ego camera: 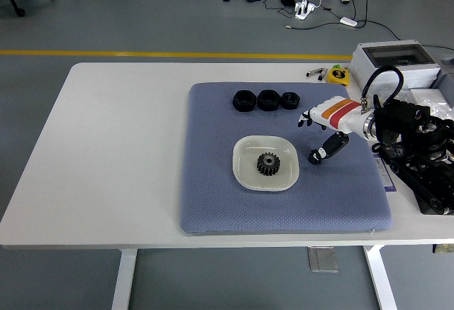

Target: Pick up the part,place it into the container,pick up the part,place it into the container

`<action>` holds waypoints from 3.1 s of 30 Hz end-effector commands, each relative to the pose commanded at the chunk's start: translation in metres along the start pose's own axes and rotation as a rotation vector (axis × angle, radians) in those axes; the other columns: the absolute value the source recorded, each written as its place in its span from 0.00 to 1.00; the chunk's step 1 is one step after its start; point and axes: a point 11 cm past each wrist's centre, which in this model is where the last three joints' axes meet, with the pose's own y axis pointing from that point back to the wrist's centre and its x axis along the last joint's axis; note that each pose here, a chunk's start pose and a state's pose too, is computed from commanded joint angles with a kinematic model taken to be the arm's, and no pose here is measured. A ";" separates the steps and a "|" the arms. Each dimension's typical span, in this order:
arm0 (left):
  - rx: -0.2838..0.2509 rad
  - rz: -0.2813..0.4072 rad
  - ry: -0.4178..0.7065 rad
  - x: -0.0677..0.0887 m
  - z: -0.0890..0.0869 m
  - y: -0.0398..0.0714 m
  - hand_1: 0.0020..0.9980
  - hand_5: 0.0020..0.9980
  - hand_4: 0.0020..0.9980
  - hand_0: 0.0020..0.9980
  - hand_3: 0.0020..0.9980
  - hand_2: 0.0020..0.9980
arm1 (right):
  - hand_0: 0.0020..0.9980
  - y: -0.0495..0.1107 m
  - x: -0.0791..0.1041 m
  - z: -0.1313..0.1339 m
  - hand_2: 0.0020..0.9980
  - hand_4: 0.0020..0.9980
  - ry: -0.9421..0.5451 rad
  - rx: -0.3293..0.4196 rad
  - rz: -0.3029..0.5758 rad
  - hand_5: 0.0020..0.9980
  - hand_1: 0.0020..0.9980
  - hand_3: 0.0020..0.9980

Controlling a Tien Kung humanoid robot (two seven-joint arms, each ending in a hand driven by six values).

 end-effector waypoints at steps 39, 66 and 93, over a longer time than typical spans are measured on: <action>-0.004 -0.008 0.003 -0.003 0.003 0.000 0.76 0.69 0.74 0.74 0.70 0.79 | 0.22 -0.012 -0.030 -0.003 0.52 0.78 -0.141 -0.036 0.021 0.31 0.43 0.53; 0.002 -0.009 -0.002 -0.004 0.001 0.000 0.76 0.69 0.74 0.74 0.70 0.79 | 0.21 -0.010 -0.038 -0.005 0.46 0.78 -0.173 -0.013 -0.014 0.17 0.40 0.51; 0.009 -0.006 -0.011 -0.002 -0.002 0.000 0.76 0.69 0.74 0.74 0.70 0.79 | 0.17 -0.010 -0.020 -0.013 0.34 0.83 -0.174 0.031 0.039 0.15 0.25 0.41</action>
